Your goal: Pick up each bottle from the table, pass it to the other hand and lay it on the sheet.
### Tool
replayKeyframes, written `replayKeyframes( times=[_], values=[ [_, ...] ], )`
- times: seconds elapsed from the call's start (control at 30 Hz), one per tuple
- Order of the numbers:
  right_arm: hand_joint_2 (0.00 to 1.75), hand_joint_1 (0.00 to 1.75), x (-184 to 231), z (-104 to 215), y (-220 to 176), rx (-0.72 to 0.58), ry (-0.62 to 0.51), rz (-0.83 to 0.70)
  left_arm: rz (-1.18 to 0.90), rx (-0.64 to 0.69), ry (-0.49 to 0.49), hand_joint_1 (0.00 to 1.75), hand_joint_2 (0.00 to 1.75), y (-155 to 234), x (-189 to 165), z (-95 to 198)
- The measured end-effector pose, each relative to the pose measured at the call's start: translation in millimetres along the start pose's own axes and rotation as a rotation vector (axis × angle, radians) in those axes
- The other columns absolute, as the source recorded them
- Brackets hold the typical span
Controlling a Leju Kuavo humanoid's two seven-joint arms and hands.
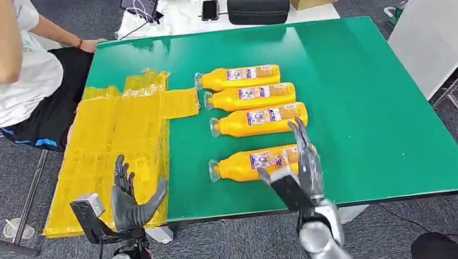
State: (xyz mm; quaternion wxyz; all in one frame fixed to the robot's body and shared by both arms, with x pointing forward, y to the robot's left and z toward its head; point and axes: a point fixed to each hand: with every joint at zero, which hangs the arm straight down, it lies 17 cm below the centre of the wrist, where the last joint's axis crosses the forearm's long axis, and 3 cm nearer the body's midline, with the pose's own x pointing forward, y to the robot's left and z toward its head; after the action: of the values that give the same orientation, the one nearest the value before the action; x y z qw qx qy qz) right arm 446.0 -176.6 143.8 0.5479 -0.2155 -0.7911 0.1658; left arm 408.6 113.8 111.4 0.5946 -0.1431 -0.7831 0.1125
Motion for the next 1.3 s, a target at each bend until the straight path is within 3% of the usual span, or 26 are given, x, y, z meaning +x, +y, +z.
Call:
replayKeyframes(
  times=[0.17, 0.33, 0.87, 1.3],
  values=[
    [1.75, 0.0, -27.3, -22.1, 32.0, 0.298, 0.081, 0.119, 0.001, -0.015, 0.003, 0.0, 1.75, 0.0, -1.1, -0.2],
    [1.75, 0.0, -54.3, -21.9, 52.4, 0.476, 0.105, 0.197, -0.01, -0.018, 0.015, 0.0, 1.75, 3.7, -6.1, -2.0],
    [1.75, 0.0, -67.1, -20.6, 71.2, 0.662, 0.104, 0.173, -0.053, -0.023, 0.017, 0.0, 1.75, 12.6, -9.4, -10.7],
    [1.75, 0.0, -94.3, -9.2, 63.6, 0.851, 0.129, 0.277, -0.061, -0.028, 0.04, 0.0, 1.75, 14.6, -18.1, -15.2]
  ],
)
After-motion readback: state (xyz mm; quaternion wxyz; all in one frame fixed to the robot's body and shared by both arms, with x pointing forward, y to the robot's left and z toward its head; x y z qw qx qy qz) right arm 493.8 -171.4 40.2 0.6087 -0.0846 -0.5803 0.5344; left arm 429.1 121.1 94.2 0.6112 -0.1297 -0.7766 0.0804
